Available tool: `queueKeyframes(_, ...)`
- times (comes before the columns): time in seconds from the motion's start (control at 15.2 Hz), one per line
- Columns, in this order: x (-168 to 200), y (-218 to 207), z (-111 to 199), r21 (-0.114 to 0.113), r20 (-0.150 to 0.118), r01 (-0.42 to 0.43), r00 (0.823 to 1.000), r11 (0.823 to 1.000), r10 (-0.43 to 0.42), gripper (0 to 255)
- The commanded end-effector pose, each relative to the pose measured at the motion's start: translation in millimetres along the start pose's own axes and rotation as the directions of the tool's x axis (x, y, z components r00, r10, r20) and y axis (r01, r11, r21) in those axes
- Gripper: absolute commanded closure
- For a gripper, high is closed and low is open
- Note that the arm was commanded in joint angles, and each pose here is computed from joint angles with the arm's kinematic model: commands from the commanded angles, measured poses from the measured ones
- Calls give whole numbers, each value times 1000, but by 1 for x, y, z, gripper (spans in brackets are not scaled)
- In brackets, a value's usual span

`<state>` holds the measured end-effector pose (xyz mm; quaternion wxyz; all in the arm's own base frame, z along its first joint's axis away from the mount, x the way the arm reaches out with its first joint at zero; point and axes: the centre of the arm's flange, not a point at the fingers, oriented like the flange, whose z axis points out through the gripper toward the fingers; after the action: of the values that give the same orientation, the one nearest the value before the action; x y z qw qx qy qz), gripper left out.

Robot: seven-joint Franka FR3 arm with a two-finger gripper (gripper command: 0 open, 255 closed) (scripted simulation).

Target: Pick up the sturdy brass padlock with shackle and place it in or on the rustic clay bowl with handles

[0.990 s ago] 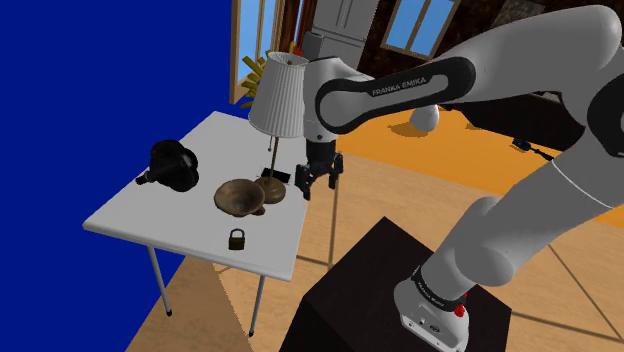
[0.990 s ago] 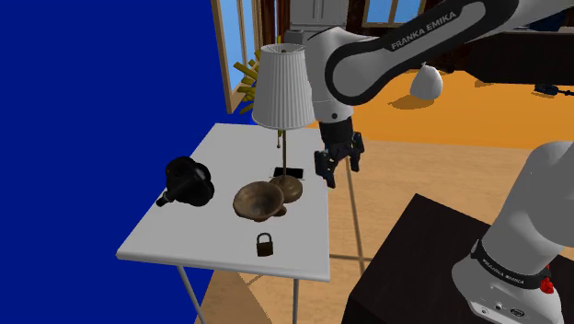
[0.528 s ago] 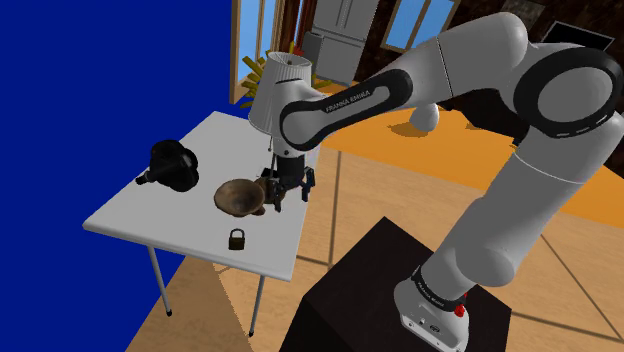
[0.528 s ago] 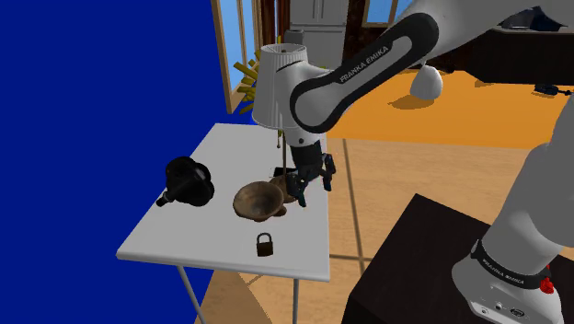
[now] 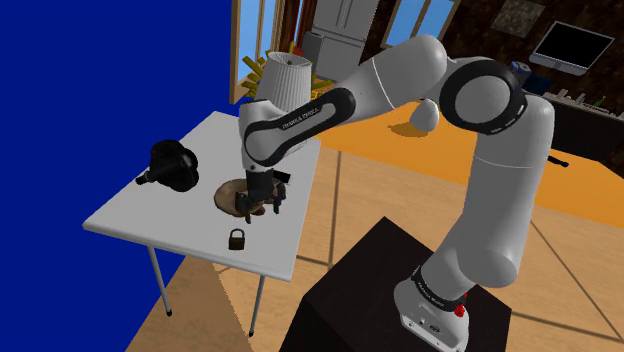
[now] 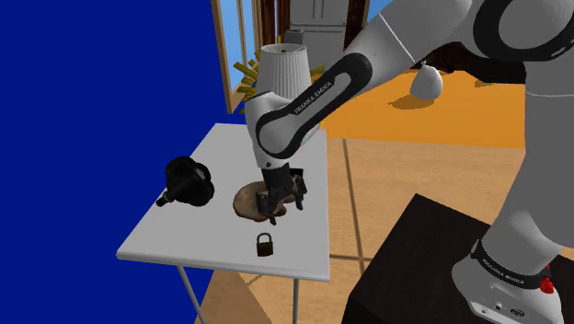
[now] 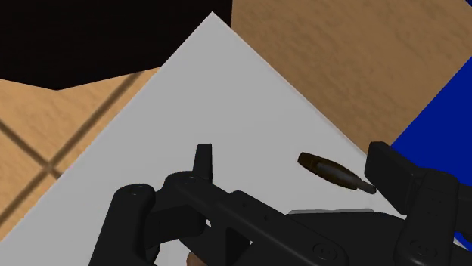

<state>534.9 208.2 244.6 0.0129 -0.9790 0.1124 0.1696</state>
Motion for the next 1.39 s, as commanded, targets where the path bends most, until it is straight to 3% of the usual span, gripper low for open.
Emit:
queueKeyframes(0.0,18,-17,16,8,8,-7,1000,1000,7,0)
queueKeyframes(0.4,68,-62,55,31,30,-26,999,999,25,0)
queueKeyframes(0.92,67,-63,95,31,30,-26,999,999,25,0)
queueKeyframes(1.32,67,-63,95,31,30,-26,999,999,25,0)
